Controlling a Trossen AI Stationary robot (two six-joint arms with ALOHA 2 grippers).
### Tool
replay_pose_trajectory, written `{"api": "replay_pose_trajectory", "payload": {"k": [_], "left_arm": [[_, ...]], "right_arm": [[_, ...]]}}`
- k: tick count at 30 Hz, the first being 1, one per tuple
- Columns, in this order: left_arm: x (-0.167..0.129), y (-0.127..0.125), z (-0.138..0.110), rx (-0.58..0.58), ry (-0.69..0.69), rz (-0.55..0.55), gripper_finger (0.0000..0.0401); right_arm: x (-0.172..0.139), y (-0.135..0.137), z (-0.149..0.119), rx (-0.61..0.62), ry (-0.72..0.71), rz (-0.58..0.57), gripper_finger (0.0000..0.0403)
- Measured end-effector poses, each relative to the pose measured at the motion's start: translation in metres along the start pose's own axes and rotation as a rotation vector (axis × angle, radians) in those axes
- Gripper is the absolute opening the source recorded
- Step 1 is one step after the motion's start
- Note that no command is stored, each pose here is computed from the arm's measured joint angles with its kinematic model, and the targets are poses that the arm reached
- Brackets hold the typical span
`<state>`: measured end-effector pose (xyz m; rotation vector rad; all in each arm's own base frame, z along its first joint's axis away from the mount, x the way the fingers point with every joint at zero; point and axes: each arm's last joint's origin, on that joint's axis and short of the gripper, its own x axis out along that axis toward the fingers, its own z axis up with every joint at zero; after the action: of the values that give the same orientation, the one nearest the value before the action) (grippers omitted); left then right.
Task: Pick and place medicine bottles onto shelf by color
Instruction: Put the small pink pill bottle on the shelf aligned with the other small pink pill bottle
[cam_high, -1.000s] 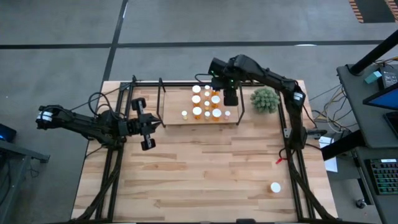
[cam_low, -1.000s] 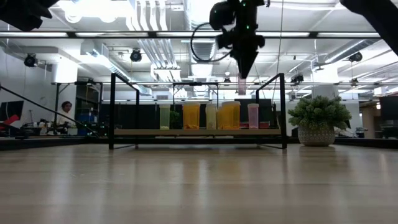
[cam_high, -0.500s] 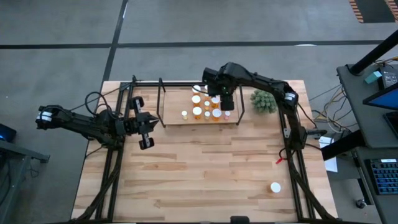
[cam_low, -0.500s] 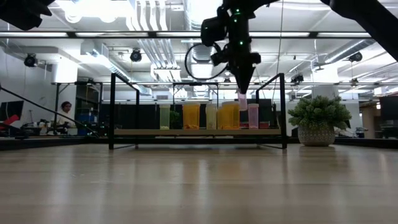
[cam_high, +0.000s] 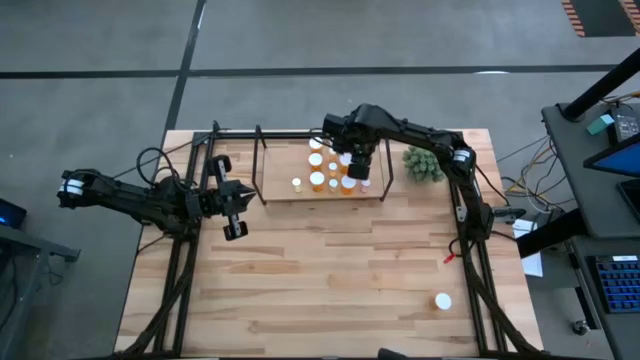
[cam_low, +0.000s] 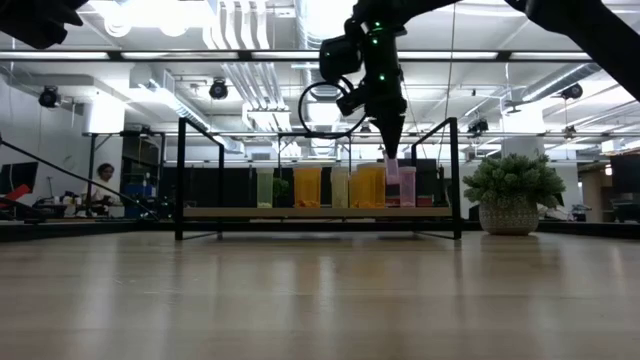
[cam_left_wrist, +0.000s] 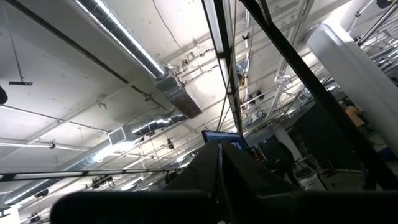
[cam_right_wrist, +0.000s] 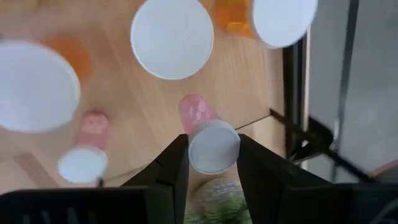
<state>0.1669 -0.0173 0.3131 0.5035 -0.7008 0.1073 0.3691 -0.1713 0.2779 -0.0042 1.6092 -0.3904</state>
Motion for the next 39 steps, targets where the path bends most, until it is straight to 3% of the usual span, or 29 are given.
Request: {"api": "replay_pose_trajectory", "payload": {"k": [6, 10, 18, 39], "left_arm": [[0.0, 0.0, 0.0, 0.0, 0.0, 0.0, 0.0002], [0.0, 0.0, 0.0, 0.0, 0.0, 0.0, 0.0002], [0.0, 0.0, 0.0, 0.0, 0.001, -0.001, 0.0002], [-0.001, 0.0, 0.0, -0.001, 0.001, -0.001, 0.0002]], "right_arm": [[0.0, 0.008, 0.001, 0.272, 0.003, 0.001, 0.0105], [0.0, 0.012, 0.0, 0.384, 0.024, 0.001, 0.0105], [0.003, 0.016, -0.002, 0.466, 0.056, -0.005, 0.0105], [0.034, 0.023, -0.002, 0.492, 0.089, -0.011, 0.0105]]}}
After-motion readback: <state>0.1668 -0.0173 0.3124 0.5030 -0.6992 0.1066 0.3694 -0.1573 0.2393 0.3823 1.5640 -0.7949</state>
